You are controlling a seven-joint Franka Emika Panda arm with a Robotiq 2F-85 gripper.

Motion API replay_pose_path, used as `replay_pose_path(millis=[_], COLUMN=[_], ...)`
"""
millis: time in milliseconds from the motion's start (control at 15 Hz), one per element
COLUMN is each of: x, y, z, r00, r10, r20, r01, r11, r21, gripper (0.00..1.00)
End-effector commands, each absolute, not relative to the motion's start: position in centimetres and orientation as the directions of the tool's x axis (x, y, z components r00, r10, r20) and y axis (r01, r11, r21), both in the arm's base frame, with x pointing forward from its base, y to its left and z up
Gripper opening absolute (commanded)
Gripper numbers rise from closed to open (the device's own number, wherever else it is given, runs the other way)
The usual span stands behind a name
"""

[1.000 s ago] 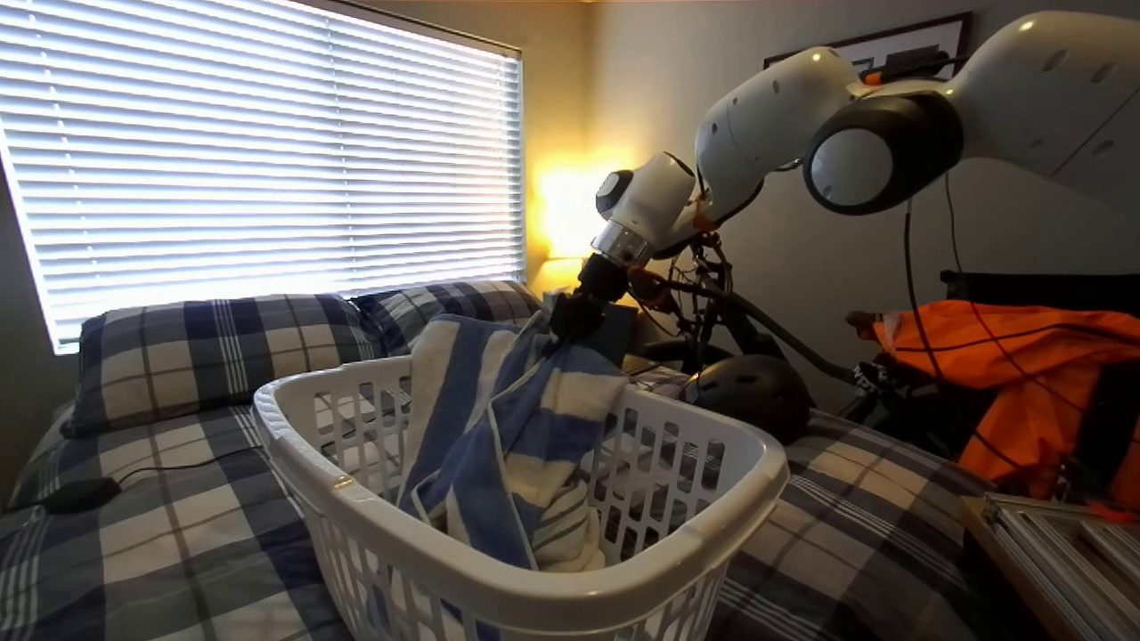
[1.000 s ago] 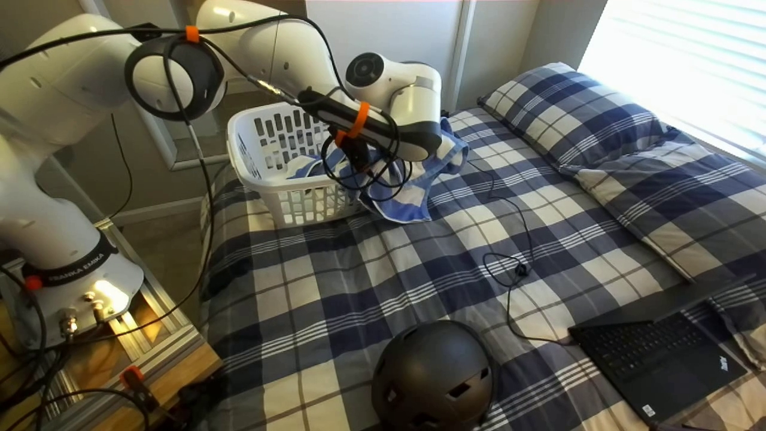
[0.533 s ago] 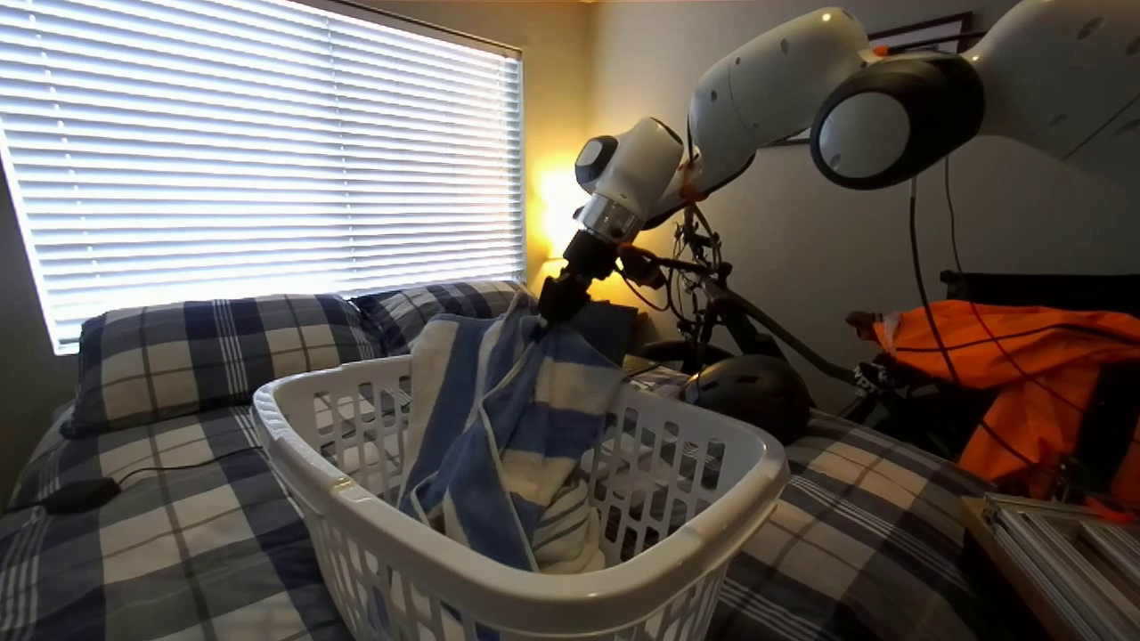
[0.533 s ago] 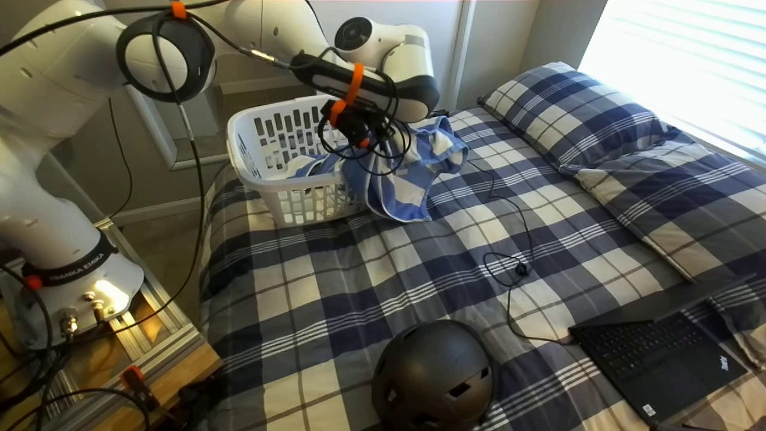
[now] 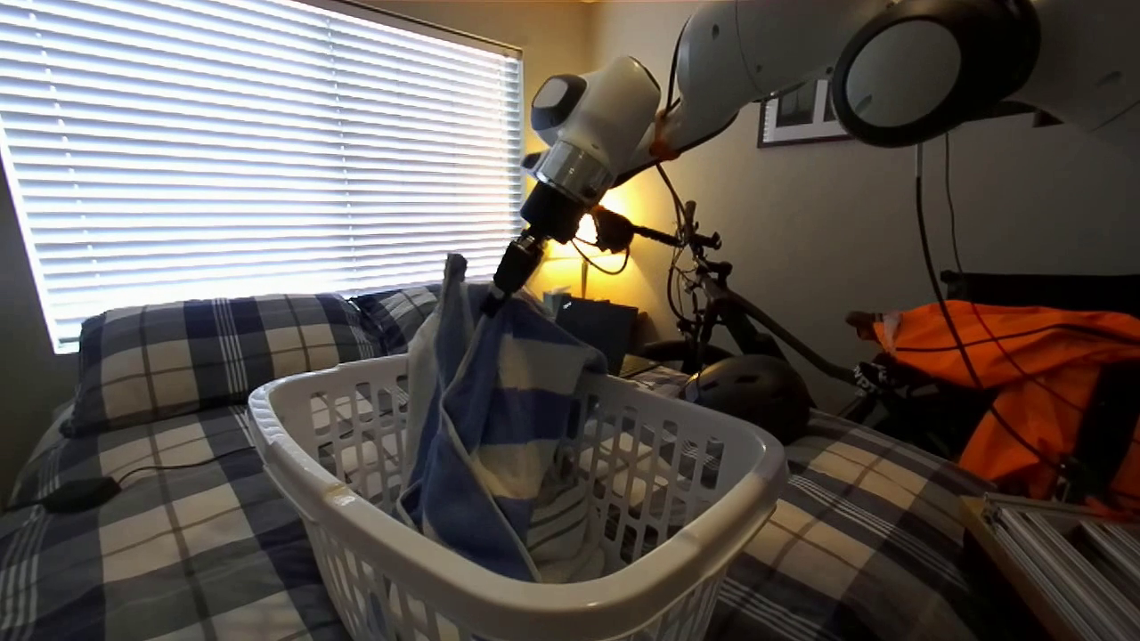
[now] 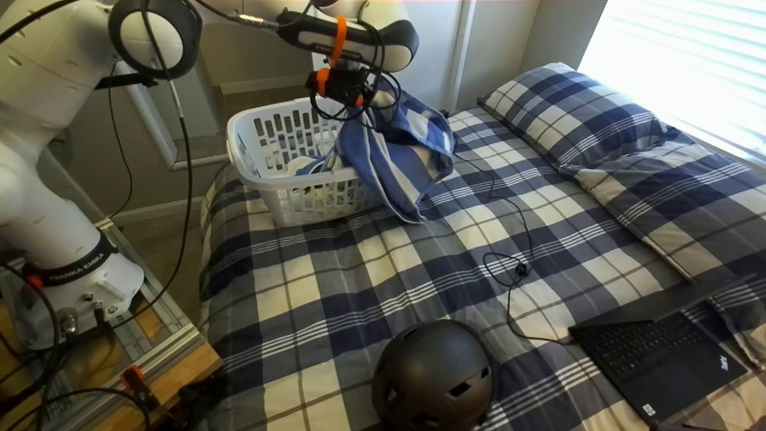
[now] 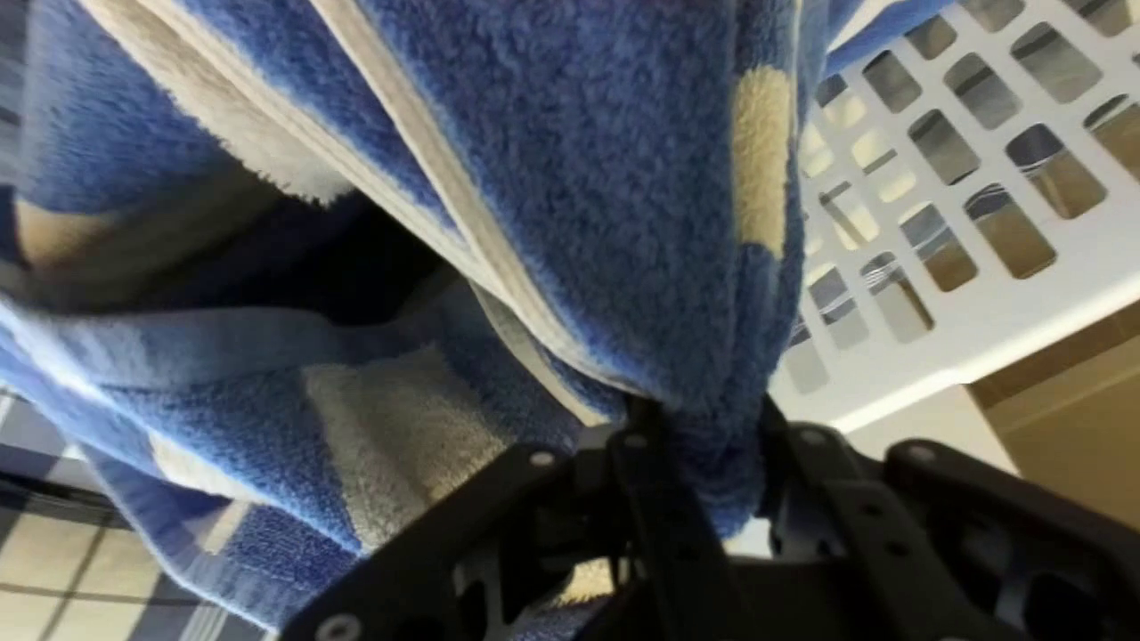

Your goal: Put the white and blue towel in the basket.

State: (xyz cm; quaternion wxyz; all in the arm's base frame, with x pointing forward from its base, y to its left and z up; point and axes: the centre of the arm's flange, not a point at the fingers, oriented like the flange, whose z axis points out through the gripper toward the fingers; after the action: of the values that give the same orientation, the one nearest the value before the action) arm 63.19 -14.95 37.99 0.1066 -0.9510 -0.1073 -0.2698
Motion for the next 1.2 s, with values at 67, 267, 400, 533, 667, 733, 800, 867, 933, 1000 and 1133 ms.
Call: replay_pose_path(millis=[67,267,400,533,667,733,800,867,933,1000,1133], x=[63.9,62.9,61.8,60.7,59.6,59.1,58.5,57.9,57.4,56.8,55.6], y=[-8.7,-4.6,-2.5,-0.9,0.3,0.9,1.4,1.8,2.0,2.1,1.8], z=[39.9,38.4,37.2,36.2,35.2,34.7,34.2,33.8,33.4,33.1,32.6], r00=[0.791,0.773,0.766,0.765,0.765,0.765,0.767,0.768,0.771,0.777,0.800], r10=[0.325,0.380,0.404,0.425,0.446,0.460,0.470,0.483,0.498,0.511,0.529], r20=[0.518,0.509,0.499,0.484,0.464,0.451,0.437,0.420,0.396,0.368,0.285], r01=[0.474,0.559,0.597,0.621,0.636,0.641,0.641,0.640,0.634,0.623,0.584], r11=[-0.861,-0.786,-0.734,-0.683,-0.632,-0.607,-0.585,-0.563,-0.548,-0.538,-0.574], r21=[-0.183,-0.262,-0.323,-0.384,-0.442,-0.469,-0.497,-0.523,-0.546,-0.568,-0.574], gripper=[0.06,0.06,0.06,0.06,0.06,0.06,0.06,0.06,0.06,0.06,0.49])
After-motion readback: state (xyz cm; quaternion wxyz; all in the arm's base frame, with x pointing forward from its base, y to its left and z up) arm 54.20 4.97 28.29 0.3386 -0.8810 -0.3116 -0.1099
